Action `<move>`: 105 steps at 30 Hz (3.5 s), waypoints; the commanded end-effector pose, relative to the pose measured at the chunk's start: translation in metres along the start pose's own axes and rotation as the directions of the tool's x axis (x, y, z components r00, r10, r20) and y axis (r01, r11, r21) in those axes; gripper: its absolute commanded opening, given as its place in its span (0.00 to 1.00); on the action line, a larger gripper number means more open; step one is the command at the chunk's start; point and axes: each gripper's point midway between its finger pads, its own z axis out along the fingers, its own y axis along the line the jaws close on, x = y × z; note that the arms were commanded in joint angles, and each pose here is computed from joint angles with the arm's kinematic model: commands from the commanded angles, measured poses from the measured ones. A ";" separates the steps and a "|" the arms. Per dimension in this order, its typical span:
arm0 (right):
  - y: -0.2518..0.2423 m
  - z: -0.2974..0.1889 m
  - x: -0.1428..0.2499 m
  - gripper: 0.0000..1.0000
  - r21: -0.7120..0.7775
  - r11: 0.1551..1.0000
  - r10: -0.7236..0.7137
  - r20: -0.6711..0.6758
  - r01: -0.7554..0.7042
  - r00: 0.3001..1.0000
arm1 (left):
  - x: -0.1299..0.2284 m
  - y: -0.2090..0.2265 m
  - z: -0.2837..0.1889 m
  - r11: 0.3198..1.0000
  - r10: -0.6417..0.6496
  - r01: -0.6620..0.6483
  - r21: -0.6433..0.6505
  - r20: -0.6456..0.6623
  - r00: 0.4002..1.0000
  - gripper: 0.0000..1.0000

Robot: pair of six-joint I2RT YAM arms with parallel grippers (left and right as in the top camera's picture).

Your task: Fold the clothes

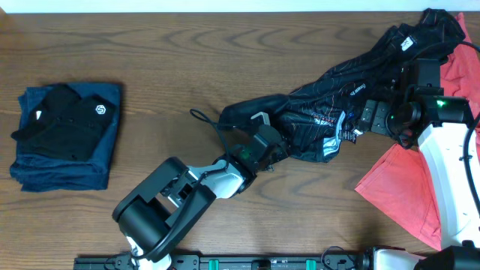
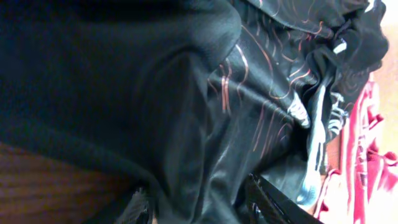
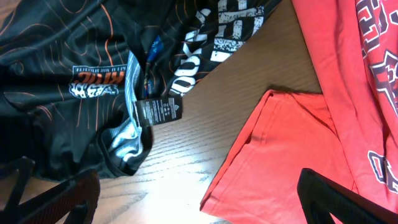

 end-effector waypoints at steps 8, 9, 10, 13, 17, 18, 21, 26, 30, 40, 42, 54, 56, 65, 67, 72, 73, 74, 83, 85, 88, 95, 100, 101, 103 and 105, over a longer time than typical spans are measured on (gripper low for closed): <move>-0.003 -0.009 -0.003 0.99 -0.004 1.000 0.028 0.027 -0.028 0.999 | 0.019 0.047 0.013 0.992 0.022 -0.027 -0.120 -0.035 0.999 0.06; -0.003 -0.009 -0.002 0.99 -0.004 1.000 0.028 0.026 -0.028 0.999 | 0.019 0.049 0.013 0.990 0.063 -0.068 -0.126 -0.042 0.997 0.06; -0.003 -0.009 -0.002 0.99 -0.003 1.000 0.028 0.025 -0.028 0.999 | 0.020 0.052 0.012 0.986 0.092 -0.098 -0.138 -0.052 0.994 0.06; -0.004 -0.009 -0.002 0.99 -0.002 1.000 0.027 0.022 -0.027 0.999 | 0.017 0.068 0.006 0.969 0.132 -0.146 -0.197 -0.079 0.988 0.06; -0.006 -0.009 -0.001 0.99 0.011 1.000 0.023 0.020 -0.024 1.000 | -0.007 0.086 -0.019 0.923 0.237 -0.263 -0.281 -0.124 0.964 0.06; -0.006 -0.009 0.000 0.99 0.012 1.000 0.022 0.019 -0.022 1.000 | -0.017 0.090 -0.027 0.906 0.275 -0.303 -0.297 -0.132 0.952 0.06; -0.009 -0.009 0.000 0.99 0.030 0.999 0.023 0.020 -0.023 1.000 | -0.076 0.109 -0.064 0.857 0.315 -0.312 -0.409 -0.062 0.947 0.06; -0.010 -0.009 0.001 0.99 0.033 0.999 0.022 0.016 -0.023 1.000 | -0.199 0.125 -0.136 0.868 0.282 -0.151 -0.473 0.220 0.934 0.06; -0.010 -0.009 0.002 0.99 0.035 0.999 0.022 0.010 -0.022 1.000 | -0.279 0.139 -0.195 0.880 0.221 -0.004 -0.475 0.402 0.889 0.06; -0.011 -0.009 0.003 0.99 0.036 0.999 0.022 0.007 -0.022 1.000 | -0.256 0.083 -0.185 0.988 0.096 -0.070 -0.137 0.193 0.976 0.98; -0.011 -0.009 0.003 0.99 0.036 0.999 0.022 0.008 -0.022 1.000 | -0.234 0.072 -0.173 0.988 0.104 -0.089 -0.124 0.120 0.987 0.98; -0.010 -0.009 0.004 0.99 0.033 0.999 0.021 0.001 -0.021 1.000 | -0.182 -0.001 -0.088 0.987 0.161 -0.158 -0.037 0.099 0.982 0.99; -0.010 -0.009 0.005 0.99 0.034 0.999 0.020 -0.002 -0.020 1.000 | -0.175 -0.007 -0.069 0.995 0.104 -0.104 -0.003 0.094 0.990 1.00; -0.008 -0.009 0.009 0.99 0.022 1.000 0.019 -0.018 -0.019 1.000 | -0.167 -0.013 -0.008 0.988 -0.087 0.073 0.133 0.103 0.991 1.00; -0.004 -0.009 0.010 0.99 -0.002 1.000 0.003 -0.025 -0.003 1.000 | -0.173 -0.018 -0.006 0.985 -0.078 0.056 0.166 0.128 0.989 1.00; -0.003 -0.009 0.013 0.99 -0.012 1.000 -0.003 -0.037 0.003 0.999 | -0.169 -0.007 0.009 0.965 -0.216 0.196 0.174 0.107 0.970 1.00; -0.002 -0.009 0.013 0.99 -0.015 1.000 -0.003 -0.038 0.003 0.999 | -0.167 -0.004 0.013 0.960 -0.238 0.218 0.177 0.100 0.966 0.99; -0.002 -0.009 0.013 0.99 -0.018 1.000 -0.004 -0.039 0.003 0.999 | -0.165 -0.001 0.017 0.954 -0.263 0.244 0.175 0.093 0.960 0.98; -0.002 -0.009 0.013 0.99 -0.018 1.000 -0.007 -0.039 0.007 0.999 | -0.162 0.009 0.027 0.943 -0.318 0.299 0.148 0.120 0.941 0.89; -0.002 -0.009 0.013 0.99 -0.018 1.000 -0.008 -0.039 0.007 0.999 | -0.169 0.013 0.026 0.944 -0.322 0.301 0.136 0.165 0.932 0.78; -0.002 -0.009 0.013 0.99 -0.018 1.000 -0.008 -0.041 0.007 0.999 | -0.177 0.018 0.024 0.945 -0.325 0.304 0.124 0.217 0.921 0.59; -0.002 -0.009 0.014 0.99 -0.017 1.000 -0.008 -0.043 0.007 0.999 | -0.187 0.025 0.022 0.945 -0.327 0.309 0.105 0.286 0.901 0.56; -0.001 -0.009 0.014 0.99 -0.022 1.000 -0.008 -0.045 0.007 0.999 | -0.186 0.026 0.022 0.939 -0.343 0.328 0.102 0.302 0.889 0.55; 0.000 -0.009 0.015 0.99 -0.027 1.000 -0.008 -0.046 0.006 0.999 | -0.186 0.026 0.022 0.938 -0.346 0.331 0.101 0.308 0.886 0.55; 0.001 -0.009 0.015 0.99 -0.036 0.999 -0.008 -0.049 0.006 0.999 | -0.184 0.025 0.023 0.937 -0.348 0.334 0.100 0.316 0.883 0.55; 0.001 -0.009 0.016 0.99 -0.035 0.999 -0.008 -0.052 0.006 0.999 | -0.183 0.024 0.023 0.939 -0.345 0.331 0.097 0.323 0.882 0.55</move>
